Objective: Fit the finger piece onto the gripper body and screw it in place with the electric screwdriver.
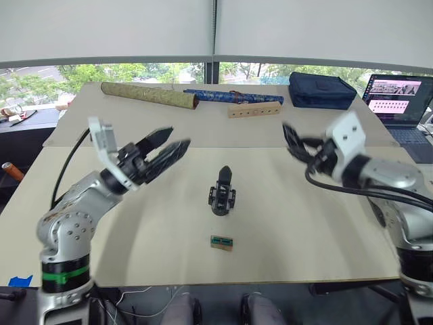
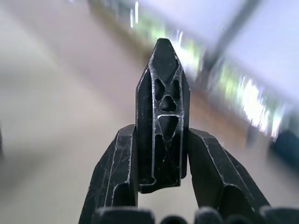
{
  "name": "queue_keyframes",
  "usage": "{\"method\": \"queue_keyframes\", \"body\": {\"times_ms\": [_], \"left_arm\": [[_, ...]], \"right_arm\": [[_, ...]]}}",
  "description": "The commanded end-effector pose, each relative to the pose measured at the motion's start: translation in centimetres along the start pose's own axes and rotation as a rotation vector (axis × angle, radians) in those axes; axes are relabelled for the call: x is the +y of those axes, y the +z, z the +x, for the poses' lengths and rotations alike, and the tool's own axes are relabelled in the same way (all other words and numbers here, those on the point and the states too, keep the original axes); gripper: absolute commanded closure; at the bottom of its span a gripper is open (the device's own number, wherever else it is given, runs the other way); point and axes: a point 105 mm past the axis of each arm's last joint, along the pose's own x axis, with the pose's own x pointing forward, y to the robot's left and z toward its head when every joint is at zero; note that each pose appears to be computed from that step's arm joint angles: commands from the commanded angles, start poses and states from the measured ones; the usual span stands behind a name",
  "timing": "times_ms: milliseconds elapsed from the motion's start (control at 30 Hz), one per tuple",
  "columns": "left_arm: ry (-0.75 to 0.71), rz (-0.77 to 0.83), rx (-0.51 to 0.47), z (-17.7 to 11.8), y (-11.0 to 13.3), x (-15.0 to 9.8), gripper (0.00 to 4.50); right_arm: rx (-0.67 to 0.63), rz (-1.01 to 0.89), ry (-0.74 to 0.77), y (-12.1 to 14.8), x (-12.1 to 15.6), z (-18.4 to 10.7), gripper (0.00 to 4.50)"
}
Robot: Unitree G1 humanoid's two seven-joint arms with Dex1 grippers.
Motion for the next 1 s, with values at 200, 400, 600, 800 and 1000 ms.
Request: {"method": "queue_keyframes", "body": {"times_ms": [200,400,600,800,1000], "left_arm": [[-0.007,-0.01,-0.122,5.4,1.8,-1.5,0.0],[-0.009,-0.033,-0.121,6.6,1.2,-1.3,0.0],[-0.036,-0.065,-0.124,7.5,0.3,-2.0,0.0],[-0.036,-0.05,-0.133,7.8,0.0,-2.2,0.52],[-0.046,-0.046,-0.165,7.6,0.3,-2.5,3.12]], "right_arm": [[-0.255,-0.177,0.006,5.6,2.8,4.1,3.37],[-0.289,-0.23,0.061,6.1,4.3,4.6,3.37],[-0.298,-0.247,0.083,6.2,5.1,4.6,3.37],[-0.278,-0.245,0.087,5.8,5.3,4.7,3.37],[-0.264,-0.242,0.081,5.5,5.2,4.7,3.37]]}}
